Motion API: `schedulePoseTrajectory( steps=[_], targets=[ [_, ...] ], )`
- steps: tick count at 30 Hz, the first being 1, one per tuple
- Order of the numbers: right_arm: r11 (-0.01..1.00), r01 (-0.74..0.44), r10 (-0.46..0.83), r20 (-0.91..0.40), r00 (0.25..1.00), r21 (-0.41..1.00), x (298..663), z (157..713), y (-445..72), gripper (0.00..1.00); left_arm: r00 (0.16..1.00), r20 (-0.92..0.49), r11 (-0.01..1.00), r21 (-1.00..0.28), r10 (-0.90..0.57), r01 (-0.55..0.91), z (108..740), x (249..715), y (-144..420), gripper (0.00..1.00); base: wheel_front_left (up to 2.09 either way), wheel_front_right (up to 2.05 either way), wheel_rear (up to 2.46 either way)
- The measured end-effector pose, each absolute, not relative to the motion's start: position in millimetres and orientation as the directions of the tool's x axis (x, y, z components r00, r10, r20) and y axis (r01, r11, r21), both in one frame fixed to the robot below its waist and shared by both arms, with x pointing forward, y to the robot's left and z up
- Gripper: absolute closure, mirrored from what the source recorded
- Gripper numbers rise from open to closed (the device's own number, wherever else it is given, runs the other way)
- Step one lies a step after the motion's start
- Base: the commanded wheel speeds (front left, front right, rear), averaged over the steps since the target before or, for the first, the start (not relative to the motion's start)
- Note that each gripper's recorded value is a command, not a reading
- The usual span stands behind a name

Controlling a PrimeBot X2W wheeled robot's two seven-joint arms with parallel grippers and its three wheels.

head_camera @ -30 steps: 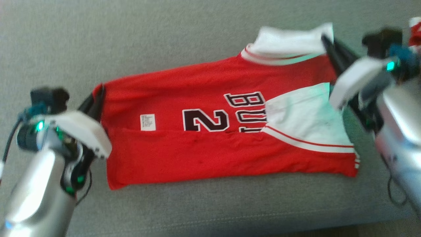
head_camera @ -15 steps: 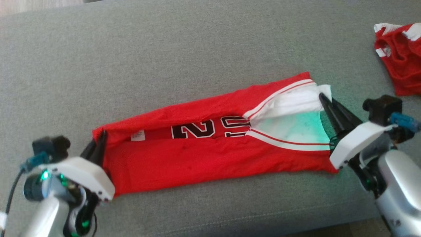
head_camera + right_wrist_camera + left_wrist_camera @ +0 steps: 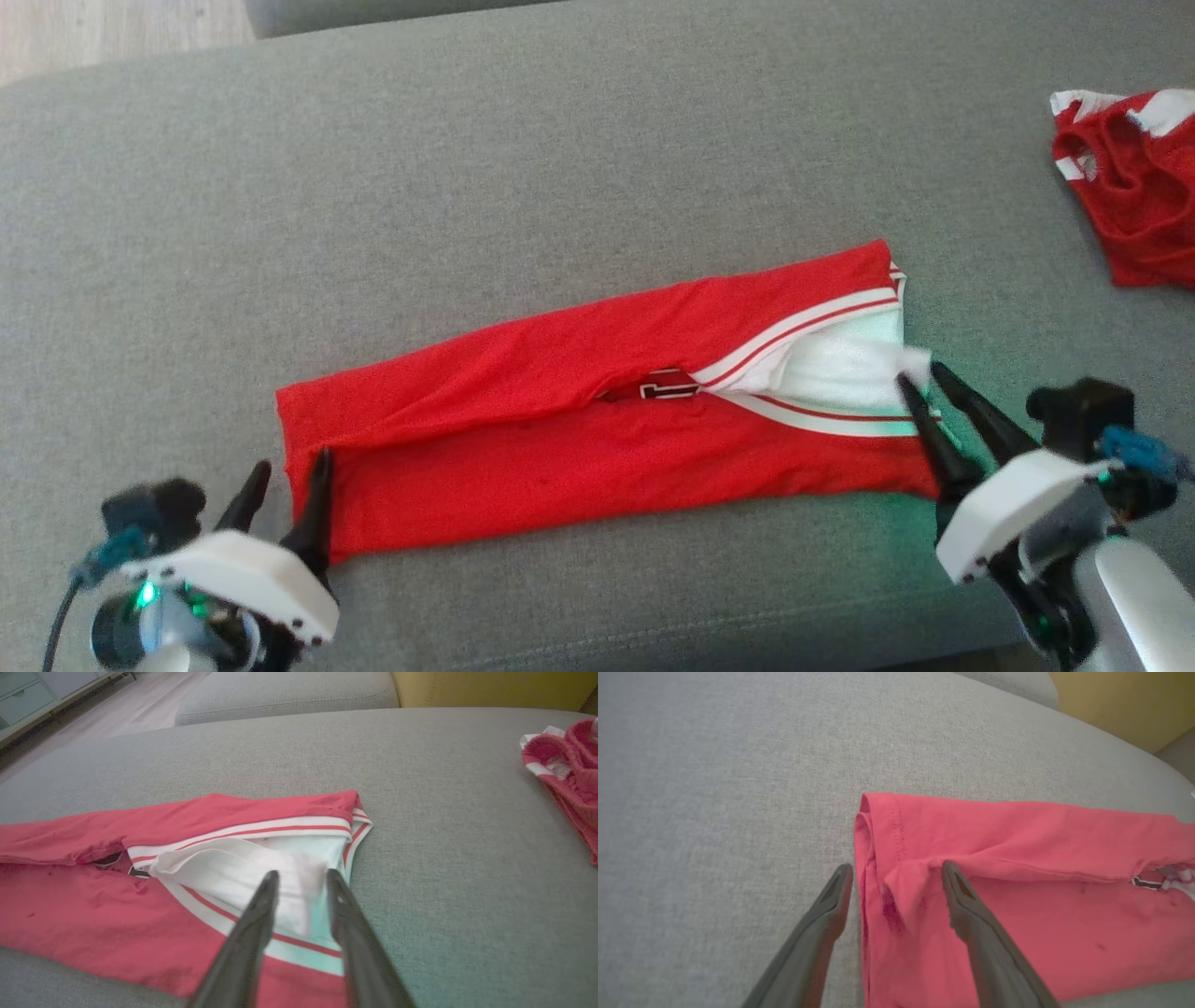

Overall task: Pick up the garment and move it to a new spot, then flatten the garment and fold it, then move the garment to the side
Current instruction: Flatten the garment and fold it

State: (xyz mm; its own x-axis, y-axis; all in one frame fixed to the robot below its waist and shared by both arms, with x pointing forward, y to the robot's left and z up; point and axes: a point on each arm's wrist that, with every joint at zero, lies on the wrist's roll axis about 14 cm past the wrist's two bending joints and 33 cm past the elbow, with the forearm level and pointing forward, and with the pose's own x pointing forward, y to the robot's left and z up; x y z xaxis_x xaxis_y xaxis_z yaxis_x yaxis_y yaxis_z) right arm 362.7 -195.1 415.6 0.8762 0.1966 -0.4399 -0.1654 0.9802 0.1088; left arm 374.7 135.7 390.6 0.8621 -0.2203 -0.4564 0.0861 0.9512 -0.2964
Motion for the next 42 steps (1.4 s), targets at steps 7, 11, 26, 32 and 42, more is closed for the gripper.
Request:
schedulePoseTrajectory(
  steps=[7, 11, 26, 32, 42],
  targets=[
    [0.988, -0.092, 0.136, -0.429, 0.893, 0.123, 341, 420, -208, 0.0, 0.912, -0.379, 0.936, -0.352, -0.159, 0.017, 407, 359, 140, 0.0, 0.0, 0.0, 0.0],
    [0.991, -0.071, 0.113, -0.437, 0.892, 0.112, 338, 422, -216, 0.0, 0.954, -0.287, 0.936, -0.352, -0.087, -0.02, 429, 367, 152, 0.0, 0.0, 0.0, 0.0],
    [0.99, -0.12, 0.136, -0.676, 0.724, 0.07, 373, 384, -203, 0.0, 0.985, -0.115, 0.934, -0.32, 0.13, -0.16, 471, 360, 196, 0.0, 0.0, 0.0, 0.0],
    [0.99, -0.12, 0.139, -0.743, 0.655, 0.08, 371, 363, -200, 0.0, 0.974, -0.125, 0.921, -0.321, 0.189, -0.22, 469, 351, 212, 0.0, 0.0, 0.0, 0.0],
    [0.984, -0.126, 0.178, -0.765, 0.619, 0.127, 380, 360, -189, 0.69, 0.969, -0.135, 0.92, -0.308, 0.209, -0.242, 463, 351, 218, 0.0, 0.0, 0.0, 0.0]
  ],
)
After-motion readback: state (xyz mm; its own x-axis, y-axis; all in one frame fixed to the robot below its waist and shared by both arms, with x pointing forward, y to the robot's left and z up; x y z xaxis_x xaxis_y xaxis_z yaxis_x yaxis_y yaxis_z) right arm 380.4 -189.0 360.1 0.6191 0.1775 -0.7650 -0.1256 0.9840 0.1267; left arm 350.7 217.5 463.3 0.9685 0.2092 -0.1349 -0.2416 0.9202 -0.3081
